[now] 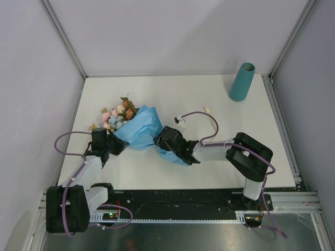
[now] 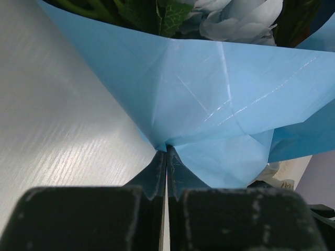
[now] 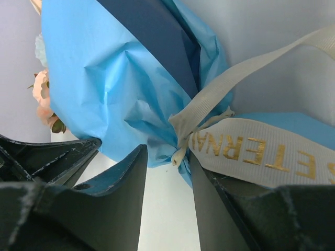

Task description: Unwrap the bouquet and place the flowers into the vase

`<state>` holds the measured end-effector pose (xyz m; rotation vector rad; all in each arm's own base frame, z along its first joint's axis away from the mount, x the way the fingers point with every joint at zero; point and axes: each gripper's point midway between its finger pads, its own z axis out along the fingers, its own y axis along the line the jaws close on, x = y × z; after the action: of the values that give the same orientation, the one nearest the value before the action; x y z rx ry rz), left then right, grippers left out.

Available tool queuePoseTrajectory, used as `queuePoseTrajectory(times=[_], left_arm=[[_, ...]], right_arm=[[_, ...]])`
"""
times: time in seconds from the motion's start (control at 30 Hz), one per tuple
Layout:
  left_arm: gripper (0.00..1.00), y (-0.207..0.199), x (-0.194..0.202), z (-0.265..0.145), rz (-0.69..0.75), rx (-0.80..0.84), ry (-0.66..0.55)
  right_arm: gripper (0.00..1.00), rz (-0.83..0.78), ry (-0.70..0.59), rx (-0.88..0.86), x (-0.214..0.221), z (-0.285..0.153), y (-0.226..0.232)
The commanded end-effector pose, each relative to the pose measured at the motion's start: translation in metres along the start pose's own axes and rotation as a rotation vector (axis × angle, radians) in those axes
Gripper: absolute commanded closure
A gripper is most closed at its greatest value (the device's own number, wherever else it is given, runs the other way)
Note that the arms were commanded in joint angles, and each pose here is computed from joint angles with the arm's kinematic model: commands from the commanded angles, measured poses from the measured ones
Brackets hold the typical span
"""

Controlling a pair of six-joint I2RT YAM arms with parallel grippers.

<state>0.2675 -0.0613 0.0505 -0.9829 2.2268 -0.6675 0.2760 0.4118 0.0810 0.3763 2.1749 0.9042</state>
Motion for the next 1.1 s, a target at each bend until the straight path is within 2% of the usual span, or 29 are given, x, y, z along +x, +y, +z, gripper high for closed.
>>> queuePoseTrajectory(times=[0.0, 0.17, 0.33, 0.5, 0.57, 0.73, 0.8, 0.87, 0.97, 1.07], left_arm=[[1.00, -0.005, 0.002, 0.001, 0.010, 0.035, 0.004], [1.00, -0.004, 0.002, 0.000, 0.001, 0.036, 0.002], [1.00, -0.001, 0.003, 0.001, -0.005, 0.026, -0.001], [1.00, 0.007, 0.003, 0.002, -0.018, -0.011, -0.015], [1.00, 0.009, 0.003, 0.003, -0.019, -0.015, -0.016], [1.00, 0.010, 0.003, 0.002, -0.021, -0.023, -0.017], [1.00, 0.010, 0.003, 0.002, -0.023, -0.022, -0.019], [1.00, 0.011, 0.004, 0.002, -0.025, -0.022, -0.018], [1.00, 0.010, 0.004, 0.001, -0.027, -0.020, -0.019], [1.00, 0.010, 0.005, 0.001, -0.030, -0.018, -0.017]], right_arm=[[0.57, 0.019, -0.032, 0.018, -0.003, 0.008, 0.002], [0.60, 0.016, -0.047, 0.025, -0.005, 0.011, 0.003], [0.81, 0.009, -0.061, -0.012, -0.013, 0.011, 0.013], [0.89, -0.004, -0.091, -0.073, -0.029, -0.005, 0.029], [0.92, 0.005, -0.113, -0.161, -0.035, -0.009, 0.041], [0.99, -0.045, -0.066, -0.361, -0.024, -0.013, 0.051], [0.98, -0.057, -0.059, -0.438, -0.022, -0.017, 0.059], [0.92, -0.068, -0.052, -0.482, -0.021, -0.019, 0.063], [0.80, -0.070, -0.051, -0.479, -0.019, -0.017, 0.060], [0.74, -0.053, -0.042, -0.434, -0.016, -0.009, 0.049]])
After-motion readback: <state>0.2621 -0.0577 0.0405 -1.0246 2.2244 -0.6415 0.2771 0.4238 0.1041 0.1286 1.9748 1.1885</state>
